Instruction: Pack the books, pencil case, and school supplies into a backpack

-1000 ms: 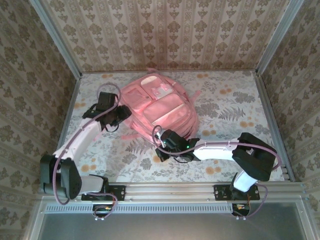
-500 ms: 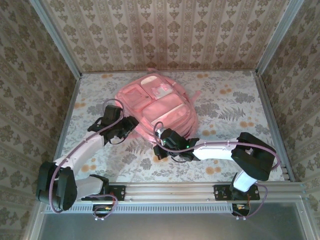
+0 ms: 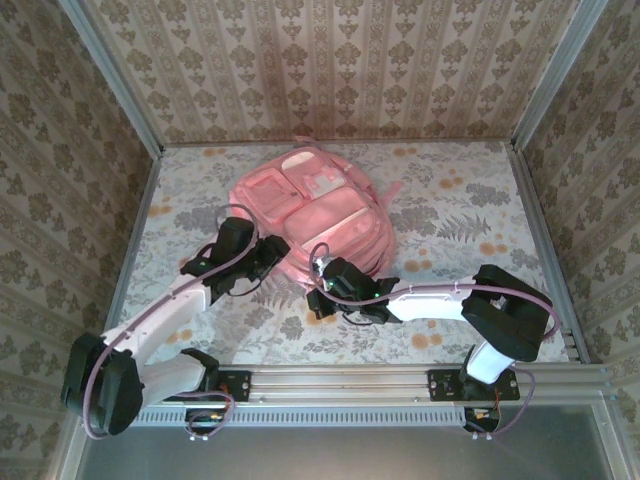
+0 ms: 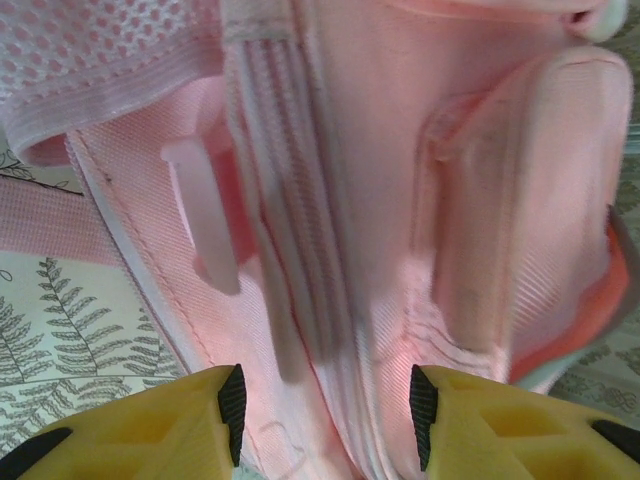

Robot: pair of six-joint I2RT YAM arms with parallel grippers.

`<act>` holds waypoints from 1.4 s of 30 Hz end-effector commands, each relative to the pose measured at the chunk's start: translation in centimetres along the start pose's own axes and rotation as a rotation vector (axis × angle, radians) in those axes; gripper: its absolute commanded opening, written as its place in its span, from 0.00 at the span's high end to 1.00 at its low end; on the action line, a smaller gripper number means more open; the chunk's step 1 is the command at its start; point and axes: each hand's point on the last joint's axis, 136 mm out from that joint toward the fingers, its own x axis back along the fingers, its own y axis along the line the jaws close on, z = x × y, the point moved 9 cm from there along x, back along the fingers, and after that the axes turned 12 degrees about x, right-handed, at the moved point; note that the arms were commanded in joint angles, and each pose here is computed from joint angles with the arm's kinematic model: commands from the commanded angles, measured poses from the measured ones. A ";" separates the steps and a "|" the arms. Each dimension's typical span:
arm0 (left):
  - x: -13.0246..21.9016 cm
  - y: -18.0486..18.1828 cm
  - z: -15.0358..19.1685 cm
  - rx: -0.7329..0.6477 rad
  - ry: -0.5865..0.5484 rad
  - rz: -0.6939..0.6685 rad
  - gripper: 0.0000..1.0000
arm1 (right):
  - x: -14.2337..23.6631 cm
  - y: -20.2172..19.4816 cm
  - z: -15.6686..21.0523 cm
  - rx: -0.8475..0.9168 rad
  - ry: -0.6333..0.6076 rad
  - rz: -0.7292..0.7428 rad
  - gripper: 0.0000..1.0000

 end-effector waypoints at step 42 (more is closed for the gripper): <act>-0.5 -2.2 -2.3 -0.069 -0.108 -0.049 1.00 | 6.4 -4.2 2.8 0.052 0.062 0.252 1.00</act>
